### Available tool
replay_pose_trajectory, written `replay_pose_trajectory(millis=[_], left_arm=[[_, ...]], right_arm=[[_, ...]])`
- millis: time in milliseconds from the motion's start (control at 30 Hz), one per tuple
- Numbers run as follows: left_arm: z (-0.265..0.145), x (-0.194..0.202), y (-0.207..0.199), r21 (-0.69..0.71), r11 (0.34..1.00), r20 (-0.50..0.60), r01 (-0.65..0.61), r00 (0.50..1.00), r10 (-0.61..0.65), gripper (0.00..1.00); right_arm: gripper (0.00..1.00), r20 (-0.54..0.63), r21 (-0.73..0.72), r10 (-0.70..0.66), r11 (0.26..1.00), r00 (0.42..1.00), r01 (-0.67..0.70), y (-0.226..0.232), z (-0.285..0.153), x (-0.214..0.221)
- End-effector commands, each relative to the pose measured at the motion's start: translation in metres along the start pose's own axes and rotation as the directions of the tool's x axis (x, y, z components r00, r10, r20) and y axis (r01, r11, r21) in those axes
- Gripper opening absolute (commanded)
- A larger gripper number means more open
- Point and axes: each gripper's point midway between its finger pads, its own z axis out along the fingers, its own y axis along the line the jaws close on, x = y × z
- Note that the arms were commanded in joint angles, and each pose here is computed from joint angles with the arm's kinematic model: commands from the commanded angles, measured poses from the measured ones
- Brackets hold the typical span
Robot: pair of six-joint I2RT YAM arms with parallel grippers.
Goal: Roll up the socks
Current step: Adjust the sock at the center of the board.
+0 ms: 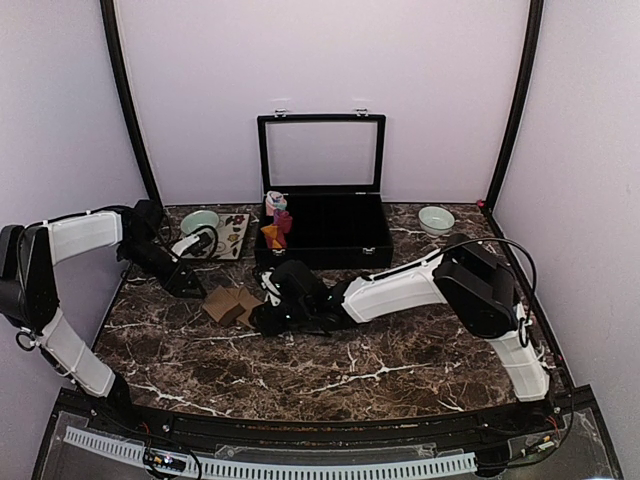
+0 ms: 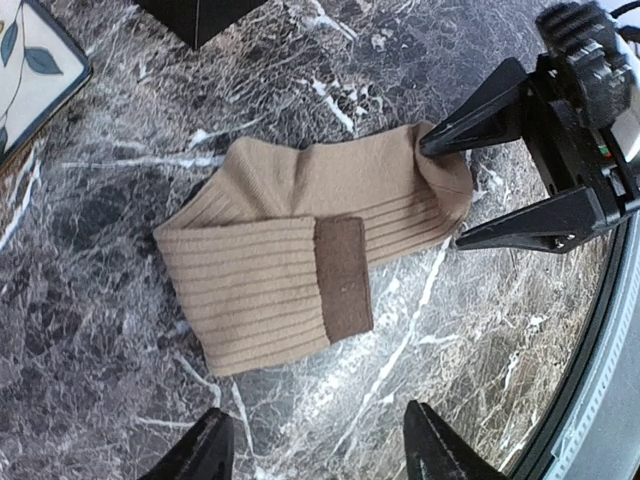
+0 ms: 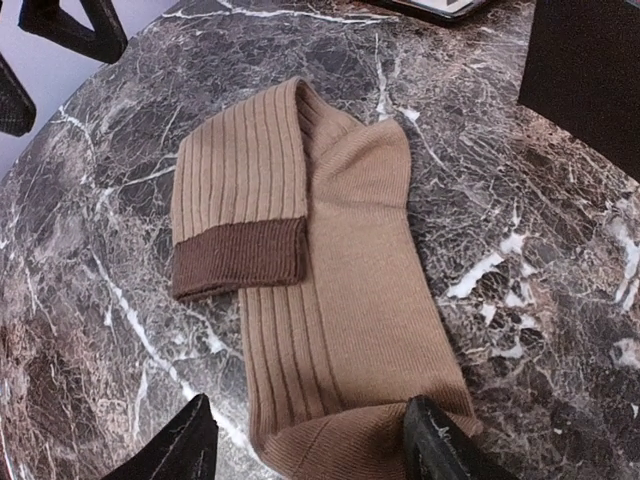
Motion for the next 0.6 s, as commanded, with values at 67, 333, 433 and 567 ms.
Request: replay_pose_trajectory(millis=[67, 333, 433, 567], left_arm=[[0.007, -0.024, 0.024, -0.115, 0.993, 0.038, -0.023, 0.999, 0.027, 0.59], [0.043, -0.044, 0.048, -0.225, 0.974, 0.027, -0.036, 0.999, 0.043, 0.53], [0.085, -0.048, 0.001, -0.062, 0.992, -0.041, -0.111, 0.993, 0.108, 0.53], [0.098, -0.038, -0.017, 0.018, 0.992, -0.072, -0.125, 0.989, 0.126, 0.49]], right_arm=[[0.58, -0.082, 0.052, 0.114, 0.993, 0.990, -0.110, -0.034, 0.003, 0.026], [0.51, -0.151, 0.144, 0.123, 0.984, 0.981, -0.101, -0.082, -0.047, 0.063], [0.52, -0.174, 0.124, 0.006, 0.992, 0.985, 0.016, -0.089, -0.072, 0.059], [0.52, -0.214, 0.197, -0.013, 0.979, 0.977, 0.056, -0.116, -0.082, 0.061]])
